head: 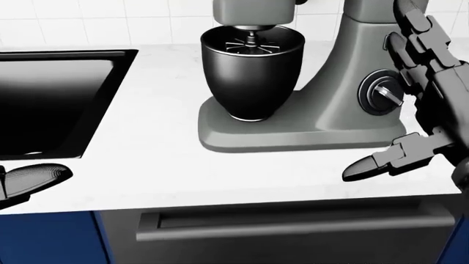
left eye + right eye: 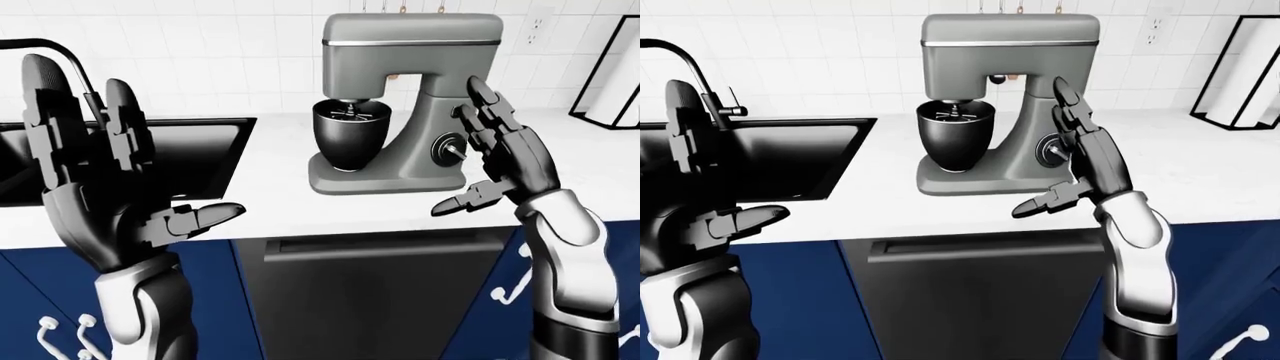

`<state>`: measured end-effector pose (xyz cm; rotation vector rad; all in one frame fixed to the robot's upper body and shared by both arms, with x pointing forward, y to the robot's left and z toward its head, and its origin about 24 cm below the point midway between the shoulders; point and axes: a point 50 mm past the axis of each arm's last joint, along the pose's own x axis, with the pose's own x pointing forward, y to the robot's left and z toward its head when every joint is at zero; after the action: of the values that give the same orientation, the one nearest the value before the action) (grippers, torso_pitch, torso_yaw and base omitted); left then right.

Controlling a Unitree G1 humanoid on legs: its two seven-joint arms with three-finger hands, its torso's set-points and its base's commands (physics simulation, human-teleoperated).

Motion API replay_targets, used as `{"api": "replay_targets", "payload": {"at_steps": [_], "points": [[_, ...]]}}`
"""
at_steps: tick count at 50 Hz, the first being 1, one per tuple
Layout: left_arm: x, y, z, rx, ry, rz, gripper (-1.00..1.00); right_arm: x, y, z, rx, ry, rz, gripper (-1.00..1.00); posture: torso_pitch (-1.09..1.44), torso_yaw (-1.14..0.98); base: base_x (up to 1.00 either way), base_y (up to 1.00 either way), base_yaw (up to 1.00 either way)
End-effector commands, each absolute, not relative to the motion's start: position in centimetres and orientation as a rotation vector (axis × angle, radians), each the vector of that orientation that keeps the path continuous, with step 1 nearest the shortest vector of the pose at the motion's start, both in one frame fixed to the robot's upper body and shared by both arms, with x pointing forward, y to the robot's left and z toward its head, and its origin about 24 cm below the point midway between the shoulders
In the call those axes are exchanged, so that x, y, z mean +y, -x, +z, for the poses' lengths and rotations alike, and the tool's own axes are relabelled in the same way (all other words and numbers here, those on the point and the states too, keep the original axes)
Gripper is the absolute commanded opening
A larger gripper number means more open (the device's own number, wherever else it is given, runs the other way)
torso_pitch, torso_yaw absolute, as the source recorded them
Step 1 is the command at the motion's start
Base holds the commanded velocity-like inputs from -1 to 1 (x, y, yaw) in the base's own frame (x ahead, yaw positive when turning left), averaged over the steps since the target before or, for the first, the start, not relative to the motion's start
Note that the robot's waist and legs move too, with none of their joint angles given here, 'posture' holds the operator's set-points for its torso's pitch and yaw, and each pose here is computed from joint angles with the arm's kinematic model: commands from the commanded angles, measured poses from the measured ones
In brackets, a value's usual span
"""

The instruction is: Open the stand mixer head.

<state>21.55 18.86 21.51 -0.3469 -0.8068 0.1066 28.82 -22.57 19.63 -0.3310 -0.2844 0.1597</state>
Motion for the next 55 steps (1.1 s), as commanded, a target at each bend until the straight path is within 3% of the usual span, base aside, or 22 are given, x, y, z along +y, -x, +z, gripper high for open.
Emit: {"api": "replay_targets", "payload": {"at_steps": [1, 55], "points": [[18.7, -21.2, 22.5, -0.866, 0.342, 0.087, 0.98, -22.4, -28.7, 21.4, -0.374, 0.358, 0.153, 1.00, -0.30, 0.00, 0.00, 0.00, 0.00], [18.8, -21.3, 22.6, -0.870, 0.338, 0.092, 0.98, -23.2, -30.5, 20.5, -0.356, 0.374, 0.137, 1.00, -0.30, 0.00, 0.00, 0.00, 0.00]]}}
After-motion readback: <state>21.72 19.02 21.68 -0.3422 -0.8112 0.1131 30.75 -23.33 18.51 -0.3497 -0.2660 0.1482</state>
